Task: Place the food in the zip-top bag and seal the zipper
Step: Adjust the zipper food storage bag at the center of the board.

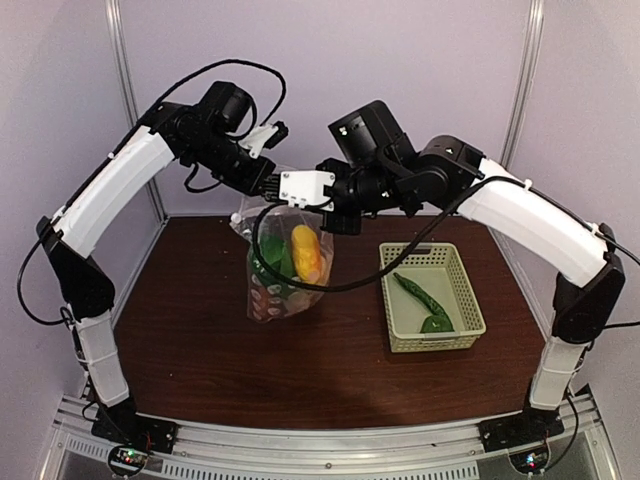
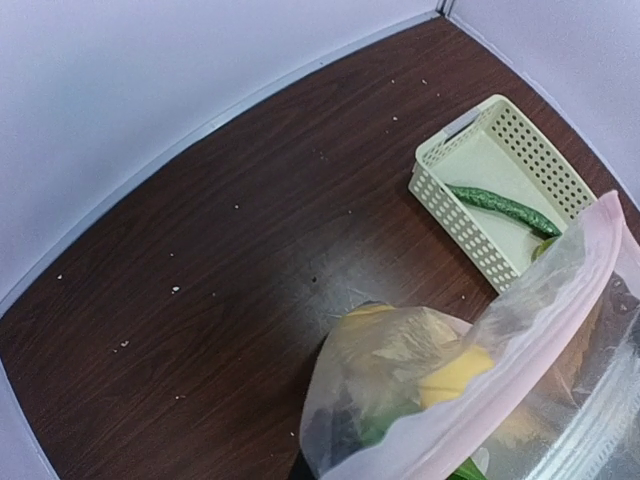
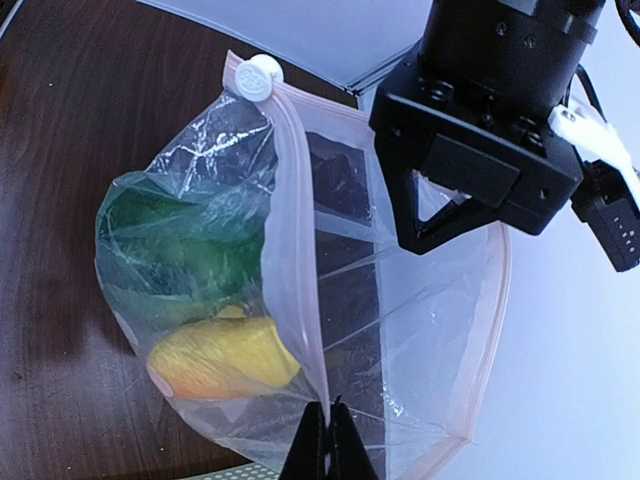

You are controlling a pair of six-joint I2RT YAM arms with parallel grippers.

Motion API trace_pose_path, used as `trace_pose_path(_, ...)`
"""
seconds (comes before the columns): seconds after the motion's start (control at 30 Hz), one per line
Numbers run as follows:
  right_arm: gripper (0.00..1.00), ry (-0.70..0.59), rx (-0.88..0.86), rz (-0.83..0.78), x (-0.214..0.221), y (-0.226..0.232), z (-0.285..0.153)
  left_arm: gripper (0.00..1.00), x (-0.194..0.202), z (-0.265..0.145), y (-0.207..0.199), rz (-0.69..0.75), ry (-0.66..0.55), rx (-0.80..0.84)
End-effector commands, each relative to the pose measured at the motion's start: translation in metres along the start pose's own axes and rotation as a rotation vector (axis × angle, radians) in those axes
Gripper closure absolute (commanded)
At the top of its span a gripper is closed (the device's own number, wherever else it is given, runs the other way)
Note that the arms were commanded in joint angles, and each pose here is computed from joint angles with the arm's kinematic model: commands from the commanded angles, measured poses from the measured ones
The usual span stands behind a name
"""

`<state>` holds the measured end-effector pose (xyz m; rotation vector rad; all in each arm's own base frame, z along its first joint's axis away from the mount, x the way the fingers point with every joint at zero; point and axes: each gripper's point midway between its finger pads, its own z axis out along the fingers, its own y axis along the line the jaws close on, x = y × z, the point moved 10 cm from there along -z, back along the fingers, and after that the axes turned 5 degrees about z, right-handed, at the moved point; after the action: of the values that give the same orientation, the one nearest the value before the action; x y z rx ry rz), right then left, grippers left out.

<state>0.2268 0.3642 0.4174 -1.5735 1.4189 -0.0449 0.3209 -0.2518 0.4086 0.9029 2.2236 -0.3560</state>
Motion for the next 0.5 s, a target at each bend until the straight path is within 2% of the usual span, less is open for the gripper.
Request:
trace_pose_path(0.0, 1.00, -0.026, 0.032, 0.045, -0.004, -0.003, -0.006, 1.00, -0.005, 0.000, -0.005, 0.054, -0.028, 0.063)
trace_pose_path(0.03, 1.00, -0.025, 0.021, 0.046, -0.003, -0.002, -0.006, 1.00, -0.005, 0.002, -0.006, 0.056, -0.027, 0.071)
trace_pose_path(0.17, 0.82, -0.015, 0.008, 0.068, 0.001, -0.001, -0.010, 1.00, -0.009, -0.001, 0.002, 0.049, -0.040, -0.022)
trace_pose_path(0.27, 0.52, -0.054, 0.054, 0.140, 0.009, -0.014, -0.025, 1.00, -0.015, -0.014, 0.006, 0.043, -0.086, -0.064)
trace_pose_path(0.3, 0.44, -0.072, 0.057, 0.167, 0.014, -0.021, -0.031, 1.00, -0.016, -0.015, 0.005, 0.045, -0.098, -0.046)
trace_pose_path(0.47, 0.36, -0.093, -0.007, 0.352, 0.069, -0.045, -0.047, 1.00, -0.006, 0.007, -0.006, 0.050, -0.072, 0.111)
